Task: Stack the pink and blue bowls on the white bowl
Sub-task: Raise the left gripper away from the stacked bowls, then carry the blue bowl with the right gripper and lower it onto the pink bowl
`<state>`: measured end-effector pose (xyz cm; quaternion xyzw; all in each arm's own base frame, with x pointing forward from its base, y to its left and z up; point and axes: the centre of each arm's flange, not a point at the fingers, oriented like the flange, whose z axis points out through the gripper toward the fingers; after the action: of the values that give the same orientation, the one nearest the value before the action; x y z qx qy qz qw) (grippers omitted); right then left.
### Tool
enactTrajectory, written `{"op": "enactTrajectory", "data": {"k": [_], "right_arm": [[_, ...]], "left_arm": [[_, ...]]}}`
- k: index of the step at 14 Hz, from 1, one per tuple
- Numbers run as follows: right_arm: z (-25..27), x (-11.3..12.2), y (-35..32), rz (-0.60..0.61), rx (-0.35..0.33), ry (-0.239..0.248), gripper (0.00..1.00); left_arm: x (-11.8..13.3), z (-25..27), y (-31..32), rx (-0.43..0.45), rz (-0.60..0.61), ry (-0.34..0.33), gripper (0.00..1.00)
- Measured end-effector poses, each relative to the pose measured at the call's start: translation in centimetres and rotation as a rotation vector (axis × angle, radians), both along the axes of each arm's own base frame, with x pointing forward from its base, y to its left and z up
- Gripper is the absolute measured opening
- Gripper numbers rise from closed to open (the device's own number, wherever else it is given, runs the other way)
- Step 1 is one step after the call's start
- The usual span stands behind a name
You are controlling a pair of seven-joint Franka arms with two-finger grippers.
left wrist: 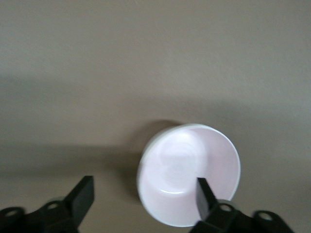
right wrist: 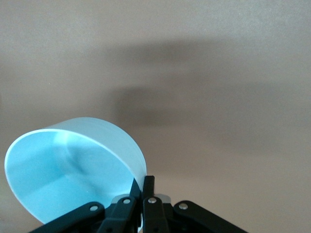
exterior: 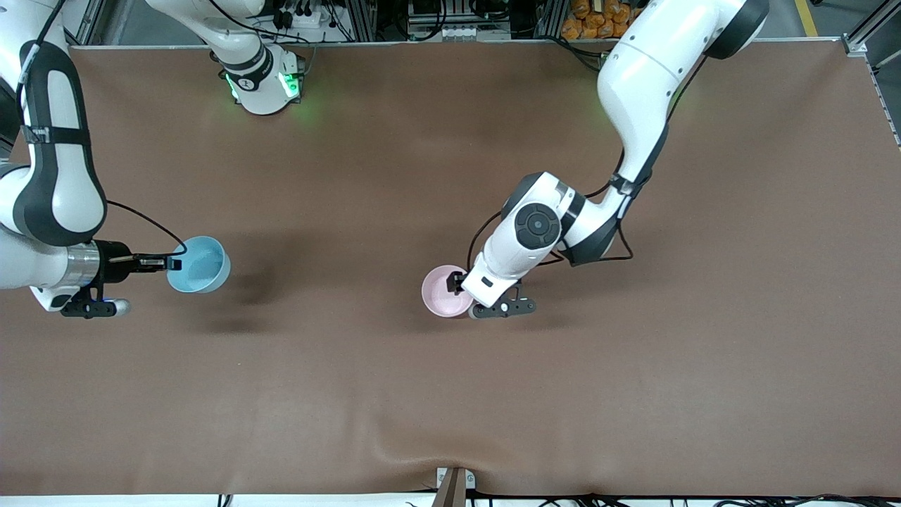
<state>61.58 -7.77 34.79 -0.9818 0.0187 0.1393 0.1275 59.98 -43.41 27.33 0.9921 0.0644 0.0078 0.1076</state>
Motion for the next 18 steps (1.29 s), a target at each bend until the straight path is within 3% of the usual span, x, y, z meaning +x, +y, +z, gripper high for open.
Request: {"op": "enactTrajectory", "data": {"k": [5, 10, 14, 18], "right_arm": [[1.1, 0.1, 2.5, -0.034, -0.014, 0.01, 0.02], [2.4, 1.0, 10.0, -0.126, 0.011, 0.027, 0.02], [4.1, 1.5, 16.2, -0.189, 0.067, 0.019, 0.02], [3.3, 1.4, 21.6, -0.208, 0.078, 0.016, 0.02]], "left_arm": [[3.4, 7.3, 7.0, 0.078, 0.063, -0.028, 1.0], [5.6, 11.7, 13.6, 0.101, 0.147, -0.024, 1.0], [7.2, 15.3, 20.7, 0.13, 0.076, -0.041, 1.0], [7.5, 20.4, 30.0, 0.153, 0.031, -0.034, 1.0]]}}
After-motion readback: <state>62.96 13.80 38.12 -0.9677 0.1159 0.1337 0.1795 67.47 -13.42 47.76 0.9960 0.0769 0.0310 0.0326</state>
